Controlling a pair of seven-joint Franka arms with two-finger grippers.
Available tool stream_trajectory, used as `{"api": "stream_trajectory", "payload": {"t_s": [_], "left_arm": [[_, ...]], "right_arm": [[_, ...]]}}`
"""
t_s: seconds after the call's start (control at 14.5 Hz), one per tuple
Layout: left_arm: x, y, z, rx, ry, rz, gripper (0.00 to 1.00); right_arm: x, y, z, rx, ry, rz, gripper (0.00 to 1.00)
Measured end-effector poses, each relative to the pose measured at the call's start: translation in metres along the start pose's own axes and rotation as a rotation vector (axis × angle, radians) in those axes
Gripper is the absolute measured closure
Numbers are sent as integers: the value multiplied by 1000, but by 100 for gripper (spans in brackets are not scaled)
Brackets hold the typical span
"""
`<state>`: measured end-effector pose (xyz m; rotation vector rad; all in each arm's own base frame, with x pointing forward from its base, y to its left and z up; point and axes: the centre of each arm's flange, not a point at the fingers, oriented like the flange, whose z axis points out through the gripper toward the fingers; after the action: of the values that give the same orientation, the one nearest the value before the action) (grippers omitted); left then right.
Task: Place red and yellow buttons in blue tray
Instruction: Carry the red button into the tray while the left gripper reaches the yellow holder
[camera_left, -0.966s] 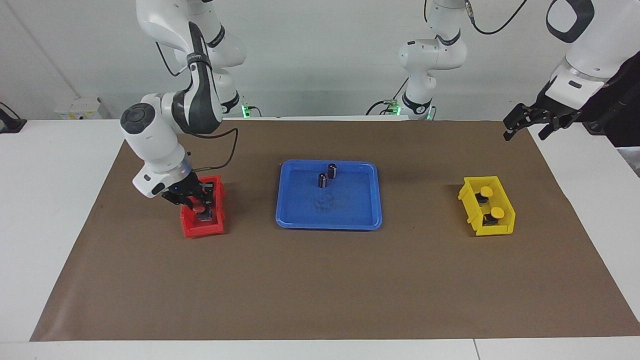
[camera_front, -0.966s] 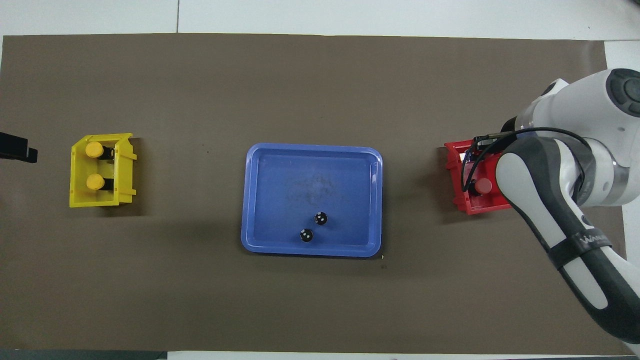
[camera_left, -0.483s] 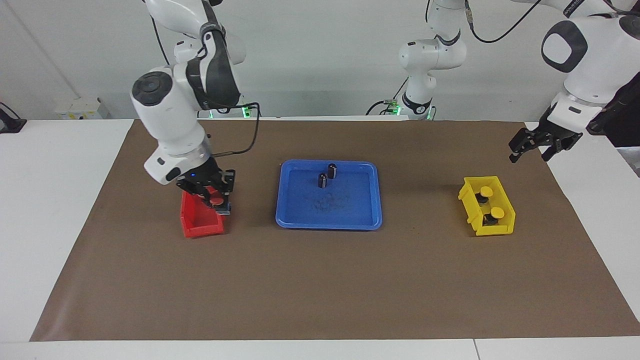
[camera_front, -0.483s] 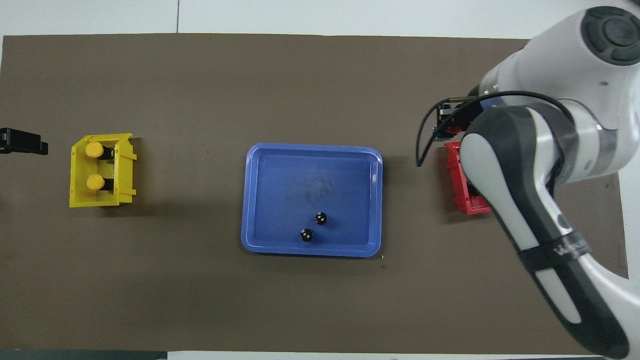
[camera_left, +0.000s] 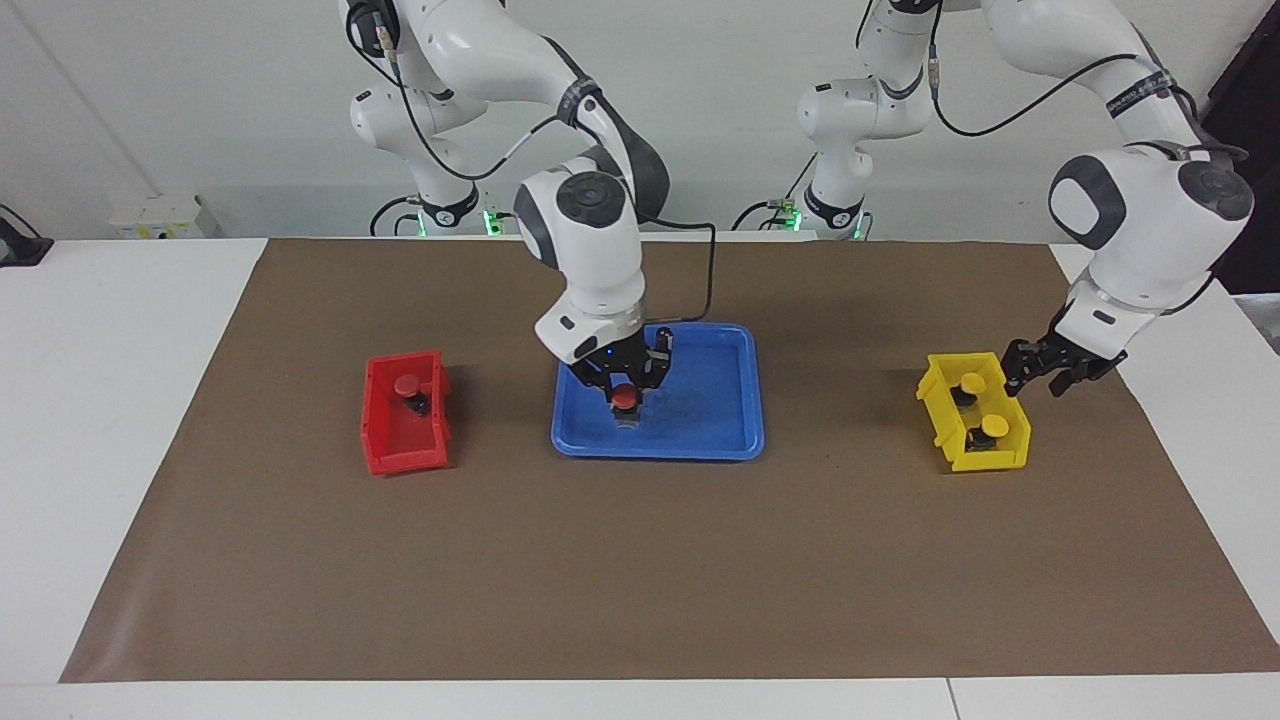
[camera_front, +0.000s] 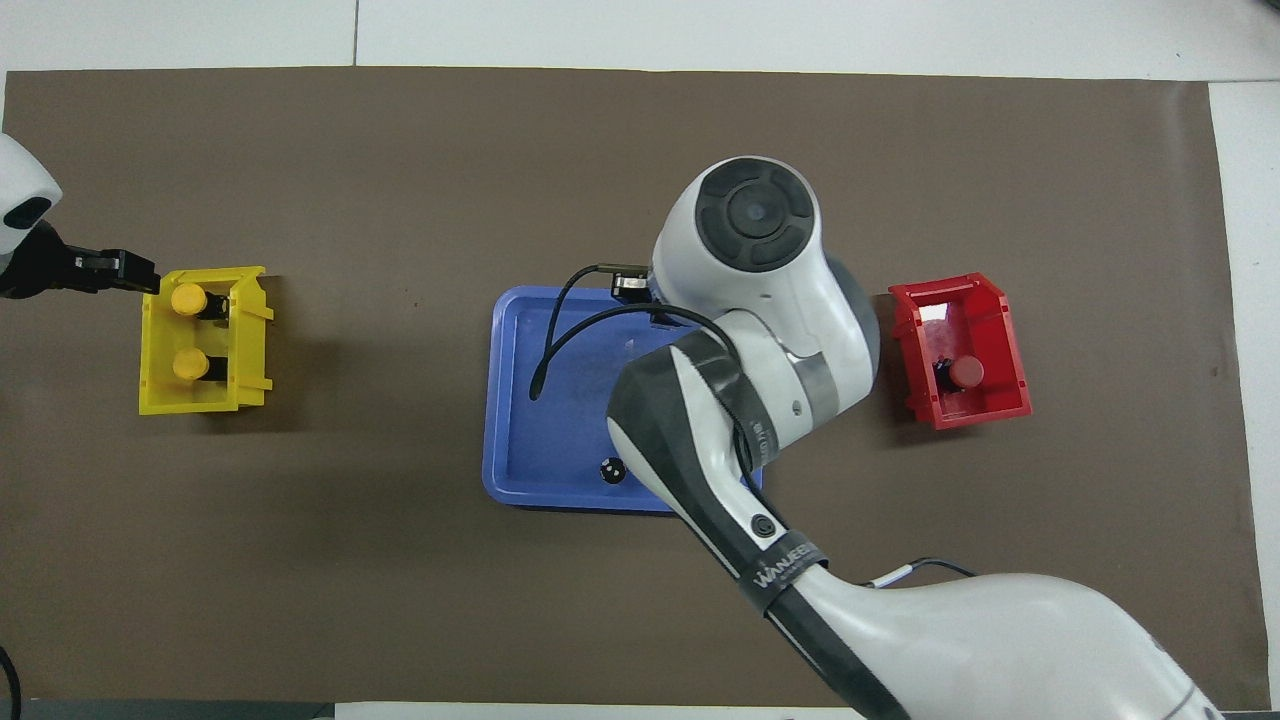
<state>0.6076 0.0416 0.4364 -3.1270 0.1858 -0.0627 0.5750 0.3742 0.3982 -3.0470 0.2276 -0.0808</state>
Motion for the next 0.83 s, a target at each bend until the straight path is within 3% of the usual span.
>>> {"api": "stream_trajectory", "payload": {"t_s": [0.76, 0.83], "left_arm": [[-4, 0, 57, 6, 0, -22, 33], [-4, 1, 58, 4, 0, -26, 33]], "right_arm": [[-22, -1, 44, -30, -29, -4, 59], [-22, 0, 45, -32, -31, -4, 53]]}}
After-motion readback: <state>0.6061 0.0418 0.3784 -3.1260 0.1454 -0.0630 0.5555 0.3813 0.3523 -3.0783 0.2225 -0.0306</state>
